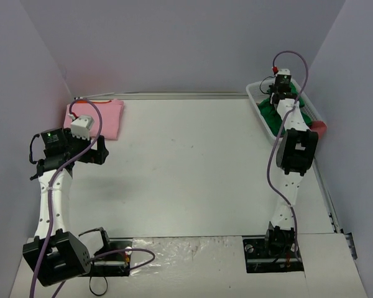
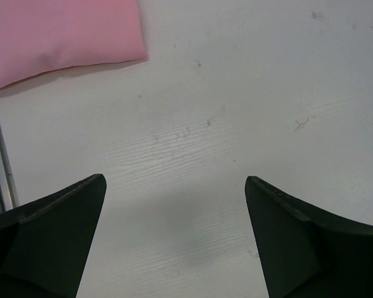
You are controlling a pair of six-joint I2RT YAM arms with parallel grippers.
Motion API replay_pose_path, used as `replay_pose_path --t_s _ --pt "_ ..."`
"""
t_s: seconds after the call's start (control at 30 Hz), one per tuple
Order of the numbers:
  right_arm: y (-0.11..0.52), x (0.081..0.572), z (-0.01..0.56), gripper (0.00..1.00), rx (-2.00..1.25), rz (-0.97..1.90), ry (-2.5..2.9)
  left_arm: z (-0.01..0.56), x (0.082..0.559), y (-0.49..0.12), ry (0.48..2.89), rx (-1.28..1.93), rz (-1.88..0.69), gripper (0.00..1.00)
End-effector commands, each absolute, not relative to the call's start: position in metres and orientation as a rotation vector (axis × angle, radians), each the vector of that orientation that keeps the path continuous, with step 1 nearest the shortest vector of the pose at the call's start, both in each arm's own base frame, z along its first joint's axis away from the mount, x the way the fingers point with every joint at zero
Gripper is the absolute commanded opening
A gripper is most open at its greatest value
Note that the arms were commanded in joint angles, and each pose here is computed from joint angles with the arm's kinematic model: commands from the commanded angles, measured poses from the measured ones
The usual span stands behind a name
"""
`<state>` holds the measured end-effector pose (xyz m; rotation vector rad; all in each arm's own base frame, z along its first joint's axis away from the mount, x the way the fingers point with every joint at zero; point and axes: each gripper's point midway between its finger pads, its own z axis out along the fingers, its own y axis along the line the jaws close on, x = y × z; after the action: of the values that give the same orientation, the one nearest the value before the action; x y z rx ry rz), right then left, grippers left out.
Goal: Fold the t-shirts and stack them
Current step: Grab crumpled tshirt from bin with the right arm, then move the tshirt to the center of the board
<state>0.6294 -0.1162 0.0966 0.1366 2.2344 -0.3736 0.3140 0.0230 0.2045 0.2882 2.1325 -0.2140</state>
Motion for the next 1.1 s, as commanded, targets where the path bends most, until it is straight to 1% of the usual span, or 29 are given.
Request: replay_pose_path --t_s 0.0,0.03,0.17,0.27,0.3,0.37,0.4,0.43,0.47,0.57,0.67,0.8,0.93,0.97,1.07 --pt "-0.096 0.621 0.192 0.00 0.133 -0.364 2.070 0.212 0.315 0.025 2.108 0.298 -0.201 0.94" --pt "-0.094 0.615 0.209 0.00 0.115 -0.388 2.040 0.214 0.315 0.027 2.107 0.292 -0.186 0.94" --pt "-0.085 0.605 0.228 0.00 0.092 -0.433 1.997 0.221 0.314 0.030 2.085 0.287 -0.152 0.94" --pt "-0.078 0.597 0.259 0.00 0.081 -0.433 1.947 0.223 0.313 0.028 2.079 0.293 -0.155 0.94" --pt "-0.076 0.592 0.280 0.00 0.081 -0.430 1.912 0.223 0.313 0.028 2.076 0.295 -0.157 0.94" --pt "-0.069 0.585 0.302 0.00 0.073 -0.448 1.873 0.224 0.312 0.027 2.075 0.297 -0.160 0.94" --pt "-0.071 0.577 0.325 0.00 0.082 -0.454 1.835 0.224 0.312 0.027 2.073 0.298 -0.161 0.94" --pt "-0.052 0.574 0.337 0.00 0.051 -0.437 1.814 0.225 0.312 0.025 2.070 0.301 -0.169 0.94" --pt "-0.048 0.564 0.360 0.00 0.045 -0.442 1.775 0.226 0.311 0.024 2.068 0.303 -0.174 0.94" --pt "-0.021 0.547 0.396 0.00 -0.014 -0.397 1.718 0.228 0.311 0.024 2.060 0.306 -0.172 0.94" --pt "0.004 0.515 0.449 0.00 -0.055 -0.337 1.632 0.230 0.311 0.023 2.055 0.304 -0.174 0.94" --pt "0.028 0.482 0.493 0.00 -0.090 -0.286 1.548 0.232 0.310 0.021 2.047 0.309 -0.184 0.94" --pt "0.046 0.453 0.521 0.00 -0.130 -0.241 1.501 0.233 0.309 0.020 2.042 0.314 -0.184 0.94" --pt "0.048 0.442 0.532 0.00 -0.138 -0.217 1.478 0.234 0.309 0.020 2.038 0.318 -0.184 0.94" --pt "0.067 0.427 0.542 0.00 -0.197 -0.097 1.458 0.235 0.309 0.020 2.032 0.317 -0.182 0.94"
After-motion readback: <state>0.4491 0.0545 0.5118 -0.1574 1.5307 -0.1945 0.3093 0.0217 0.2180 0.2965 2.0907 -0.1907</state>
